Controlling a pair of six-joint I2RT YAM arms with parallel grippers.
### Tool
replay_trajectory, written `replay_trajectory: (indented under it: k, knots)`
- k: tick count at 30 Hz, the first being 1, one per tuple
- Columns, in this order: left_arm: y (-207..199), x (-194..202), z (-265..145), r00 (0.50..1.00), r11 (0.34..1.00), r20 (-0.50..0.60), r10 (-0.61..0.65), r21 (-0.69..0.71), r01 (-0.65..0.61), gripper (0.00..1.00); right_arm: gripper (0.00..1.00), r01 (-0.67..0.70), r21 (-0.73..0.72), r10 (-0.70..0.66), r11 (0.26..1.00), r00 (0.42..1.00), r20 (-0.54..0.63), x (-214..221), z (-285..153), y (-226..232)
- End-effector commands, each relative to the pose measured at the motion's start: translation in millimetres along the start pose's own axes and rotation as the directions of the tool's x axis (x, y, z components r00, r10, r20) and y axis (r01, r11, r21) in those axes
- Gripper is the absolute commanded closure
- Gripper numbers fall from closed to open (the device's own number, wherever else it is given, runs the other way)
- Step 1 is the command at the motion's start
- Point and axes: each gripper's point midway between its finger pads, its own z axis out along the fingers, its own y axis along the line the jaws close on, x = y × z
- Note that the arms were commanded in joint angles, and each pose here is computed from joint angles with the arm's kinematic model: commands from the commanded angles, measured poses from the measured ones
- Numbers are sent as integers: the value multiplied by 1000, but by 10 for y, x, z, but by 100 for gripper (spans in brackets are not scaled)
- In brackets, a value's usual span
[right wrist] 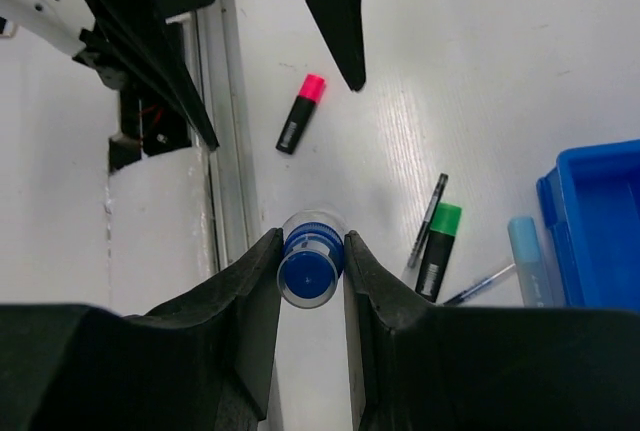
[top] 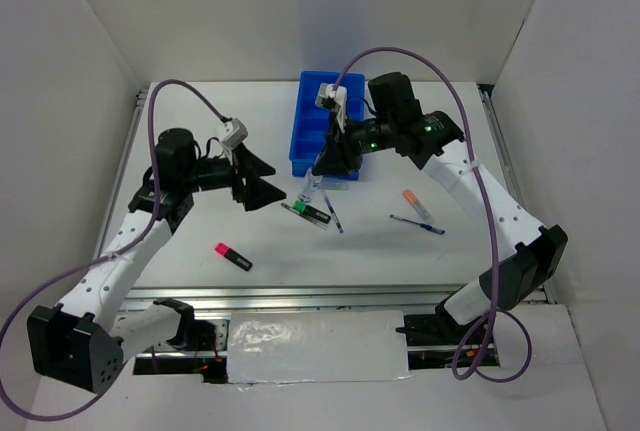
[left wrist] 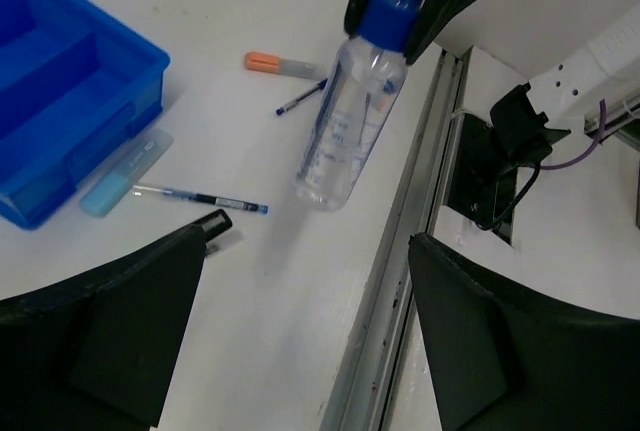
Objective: Sort the stationery into containers
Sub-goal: Pass the stationery from the right arm to the left
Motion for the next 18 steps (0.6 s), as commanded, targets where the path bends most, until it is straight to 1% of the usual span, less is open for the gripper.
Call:
replay_trajectory:
  k: [1,3,4,7,9,10,14,18]
  knots:
    - [-216,-348,158,994,992,51,95,83,-99,5,100,30,-39,-25,999,991,132,-432,-119,231]
    - [-241,-419,235,988,985,49,148,86,-151,4,100,36,-37,-31,999,989,148,-467,-136,258]
    - [-305,-362,287,989,983,26,145,108,-147,5,100,26,-37,-20,999,988,151,-466,-141,276]
    - [-365,-367,378,989,977,17,148,151,-149,5,100,27,-36,-21,999,985,172,-524,-164,295]
    - [-344,-351,417,995,982,3,103,159,-102,5,100,31,-38,-23,999,983,181,-552,-173,314]
    - [-342,-432,430,992,979,28,126,160,-129,5,100,32,-38,-25,999,982,185,-559,-182,322]
    - [-311,-452,503,989,976,23,147,157,-149,7,100,35,-44,-26,998,980,199,-588,-207,360]
    - [-380,-467,576,986,969,26,165,181,-167,8,100,35,-51,-24,998,978,207,-602,-213,373]
